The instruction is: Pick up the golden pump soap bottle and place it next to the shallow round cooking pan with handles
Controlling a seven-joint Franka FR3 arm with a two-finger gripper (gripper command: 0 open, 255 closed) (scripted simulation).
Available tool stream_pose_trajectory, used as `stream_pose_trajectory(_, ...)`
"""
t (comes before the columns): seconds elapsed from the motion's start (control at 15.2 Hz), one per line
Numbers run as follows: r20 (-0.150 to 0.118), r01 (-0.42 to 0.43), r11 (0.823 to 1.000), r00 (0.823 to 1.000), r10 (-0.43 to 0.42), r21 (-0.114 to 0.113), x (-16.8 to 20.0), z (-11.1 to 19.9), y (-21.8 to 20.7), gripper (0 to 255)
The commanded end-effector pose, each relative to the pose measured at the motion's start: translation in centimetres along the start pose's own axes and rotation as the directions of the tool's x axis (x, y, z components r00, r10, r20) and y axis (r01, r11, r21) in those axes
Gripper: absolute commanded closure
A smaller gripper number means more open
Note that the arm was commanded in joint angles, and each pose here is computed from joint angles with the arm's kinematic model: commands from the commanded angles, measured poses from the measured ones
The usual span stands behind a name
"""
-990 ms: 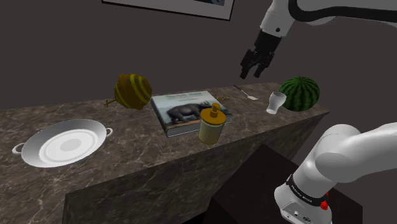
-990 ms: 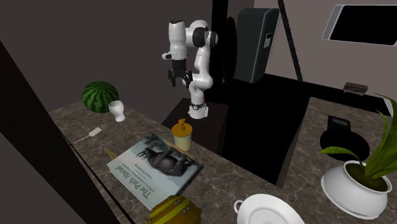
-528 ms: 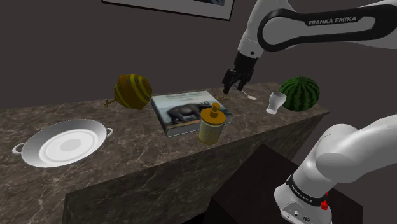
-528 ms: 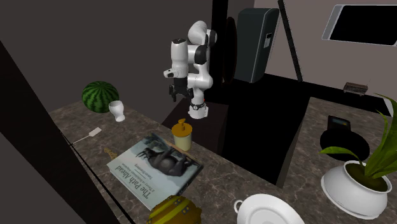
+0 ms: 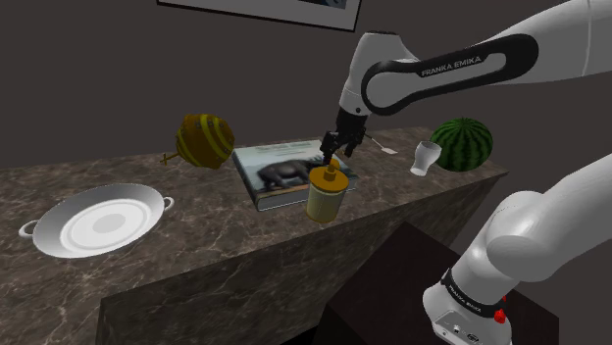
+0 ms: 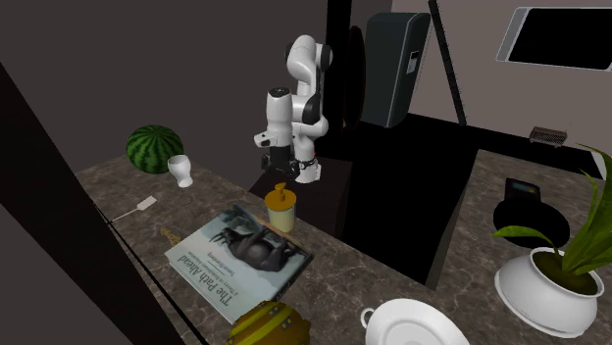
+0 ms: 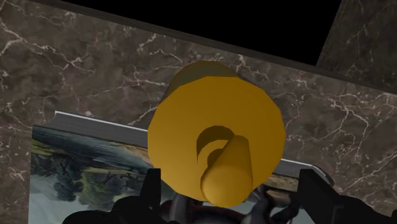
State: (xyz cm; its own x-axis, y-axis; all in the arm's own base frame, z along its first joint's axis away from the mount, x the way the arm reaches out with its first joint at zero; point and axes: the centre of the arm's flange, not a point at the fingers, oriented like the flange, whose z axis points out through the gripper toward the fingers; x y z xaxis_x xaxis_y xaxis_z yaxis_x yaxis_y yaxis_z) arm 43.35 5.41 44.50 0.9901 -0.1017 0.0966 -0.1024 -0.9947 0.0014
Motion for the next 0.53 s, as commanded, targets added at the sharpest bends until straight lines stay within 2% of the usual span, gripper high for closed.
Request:
stream_pose_trajectory(0.0, -0.001, 0.001, 1.000, 1.000, -0.001, -0.001, 0.1, 1.2, -0.1, 0)
stream_pose_trajectory(0.26, -0.001, 0.001, 1.000, 1.000, -0.001, -0.001, 0.1, 3.3, -0.1, 0)
stream_pose_trajectory(0.46, -0.001, 0.001, 1.000, 1.000, -0.001, -0.001, 0.1, 3.6, -0.1, 0)
